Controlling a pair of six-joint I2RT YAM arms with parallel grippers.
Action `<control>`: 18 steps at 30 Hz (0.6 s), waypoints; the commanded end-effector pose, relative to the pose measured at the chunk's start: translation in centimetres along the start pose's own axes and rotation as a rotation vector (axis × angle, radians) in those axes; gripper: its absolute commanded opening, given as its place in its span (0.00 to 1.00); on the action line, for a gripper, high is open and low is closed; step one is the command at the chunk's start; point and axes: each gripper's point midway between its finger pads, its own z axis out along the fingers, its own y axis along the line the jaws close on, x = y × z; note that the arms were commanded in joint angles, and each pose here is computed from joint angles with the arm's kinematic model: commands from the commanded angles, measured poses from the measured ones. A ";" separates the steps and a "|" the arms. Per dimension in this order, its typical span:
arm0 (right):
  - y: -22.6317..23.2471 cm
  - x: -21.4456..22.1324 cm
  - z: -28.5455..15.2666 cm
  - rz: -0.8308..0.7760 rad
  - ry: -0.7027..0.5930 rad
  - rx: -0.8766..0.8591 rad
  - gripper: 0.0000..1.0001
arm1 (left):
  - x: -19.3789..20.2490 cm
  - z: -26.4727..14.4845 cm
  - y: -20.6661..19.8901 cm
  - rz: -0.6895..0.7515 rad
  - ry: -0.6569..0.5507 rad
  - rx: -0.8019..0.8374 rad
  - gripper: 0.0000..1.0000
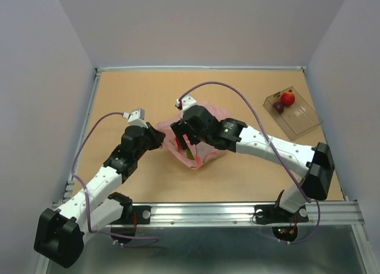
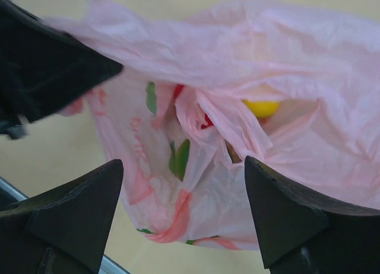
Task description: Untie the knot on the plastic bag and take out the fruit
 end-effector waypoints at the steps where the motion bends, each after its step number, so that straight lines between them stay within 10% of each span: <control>1: -2.1 5.3 1.8 0.056 0.127 0.137 0.88 | -1.1 -0.2 -1.1 0.015 -0.028 0.035 0.00; 18: -5.2 9.7 7.1 -0.024 0.208 0.411 0.86 | -1.6 -0.4 0.2 0.029 -0.055 -0.034 0.00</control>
